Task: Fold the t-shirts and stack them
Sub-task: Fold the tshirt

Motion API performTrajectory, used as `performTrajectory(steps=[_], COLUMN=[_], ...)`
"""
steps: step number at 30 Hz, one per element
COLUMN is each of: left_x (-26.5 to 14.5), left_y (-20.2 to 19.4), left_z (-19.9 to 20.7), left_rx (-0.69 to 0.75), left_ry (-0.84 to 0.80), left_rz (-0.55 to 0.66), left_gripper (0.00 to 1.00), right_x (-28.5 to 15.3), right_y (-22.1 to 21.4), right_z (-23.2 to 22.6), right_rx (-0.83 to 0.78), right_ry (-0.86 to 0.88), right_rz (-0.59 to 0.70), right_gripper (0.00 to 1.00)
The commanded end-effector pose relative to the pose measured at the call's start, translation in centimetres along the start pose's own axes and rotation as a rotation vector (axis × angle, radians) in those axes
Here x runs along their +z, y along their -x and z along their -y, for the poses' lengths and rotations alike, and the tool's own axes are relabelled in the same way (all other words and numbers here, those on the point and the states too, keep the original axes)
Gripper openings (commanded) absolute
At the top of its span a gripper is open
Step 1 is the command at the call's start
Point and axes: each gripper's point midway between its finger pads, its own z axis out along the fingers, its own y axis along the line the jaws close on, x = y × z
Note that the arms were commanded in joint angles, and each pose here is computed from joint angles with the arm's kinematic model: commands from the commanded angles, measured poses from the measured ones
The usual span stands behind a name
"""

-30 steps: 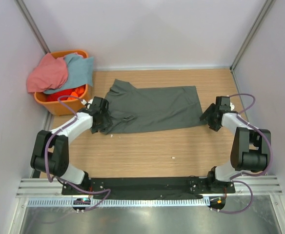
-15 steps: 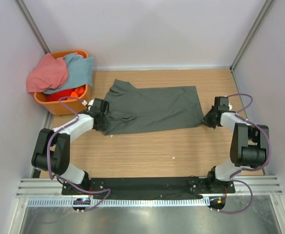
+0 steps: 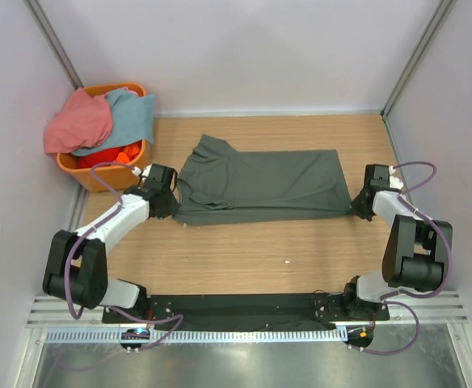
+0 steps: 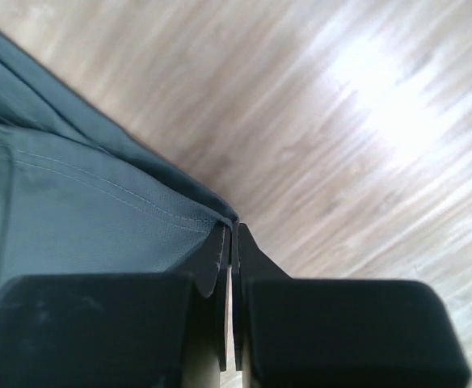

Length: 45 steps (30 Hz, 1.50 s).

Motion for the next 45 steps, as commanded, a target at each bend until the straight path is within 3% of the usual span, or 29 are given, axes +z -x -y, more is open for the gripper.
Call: performTrajectory(steps=[1, 4, 5, 8, 9, 11, 15, 18, 22, 23, 29, 38, 39, 45], left_x=[-1.1, -0.8, -0.4, -0.1, -0.2, -0.7, -3.4, -5.3, -5.1, -4.6, -0.8, 1.1, 1.1, 1.0], left_y=[-0.8, -2.1, -2.9, -3.8, -3.8, -3.6, -1.6, -0.6, -1.9, -2.3, -5.1, -6.3, -6.4, -6.6], left_z=[-0.9, -1.2, -1.7, -2.0, -2.0, -1.8, -1.5, -0.4, 1.3, 2.1, 2.5, 1.4, 1.2, 0.8], left_rx=[-0.021, -0.022, -0.019, -0.016, -0.017, -0.013, -0.013, -0.010, 0.028, 0.029, 0.063, 0.071, 0.072, 0.069], left_ry=[0.007, -0.002, 0.007, 0.007, 0.002, -0.012, -0.032, -0.085, -0.153, -0.184, -0.166, -0.115, -0.108, -0.107], left_rz=[-0.017, -0.051, -0.067, -0.090, -0.090, -0.078, 0.018, 0.088, 0.102, 0.088, 0.019, -0.003, -0.003, 0.000], left_gripper=[0.02, 0.05, 0.21, 0.50, 0.60, 0.64, 0.64, 0.64, 0.63, 0.62, 0.56, 0.50, 0.50, 0.50], right_x=[0.1, 0.4, 0.3, -0.5, -0.9, -2.3, -5.8, -9.4, -14.3, -15.6, -19.5, -19.5, -17.9, -18.0], right_y=[0.0, -0.8, -0.9, -0.3, 0.1, 1.4, 3.1, 3.1, -2.4, -3.0, -10.5, -20.5, -22.2, -26.2], right_z=[2.6, 2.6, 2.7, 2.5, 2.6, 2.4, 0.4, -4.2, -13.3, -15.2, -23.7, -30.9, -30.6, -31.9], right_rx=[0.001, -0.010, -0.011, -0.005, 0.002, 0.014, -0.015, -0.110, -0.331, -0.350, -0.550, -0.817, -0.879, -0.968], right_ry=[-0.112, -0.108, -0.107, -0.096, -0.100, -0.089, -0.007, 0.122, 0.369, 0.419, 0.642, 0.636, 0.587, 0.579], right_rz=[0.036, 0.006, 0.002, 0.024, 0.039, 0.087, 0.155, 0.212, 0.171, 0.166, 0.059, -0.011, -0.034, -0.055], right_gripper=[0.01, 0.01, 0.02, 0.50, 0.78, 0.91, 0.91, 0.90, 0.84, 0.78, 0.66, 0.56, 0.56, 0.56])
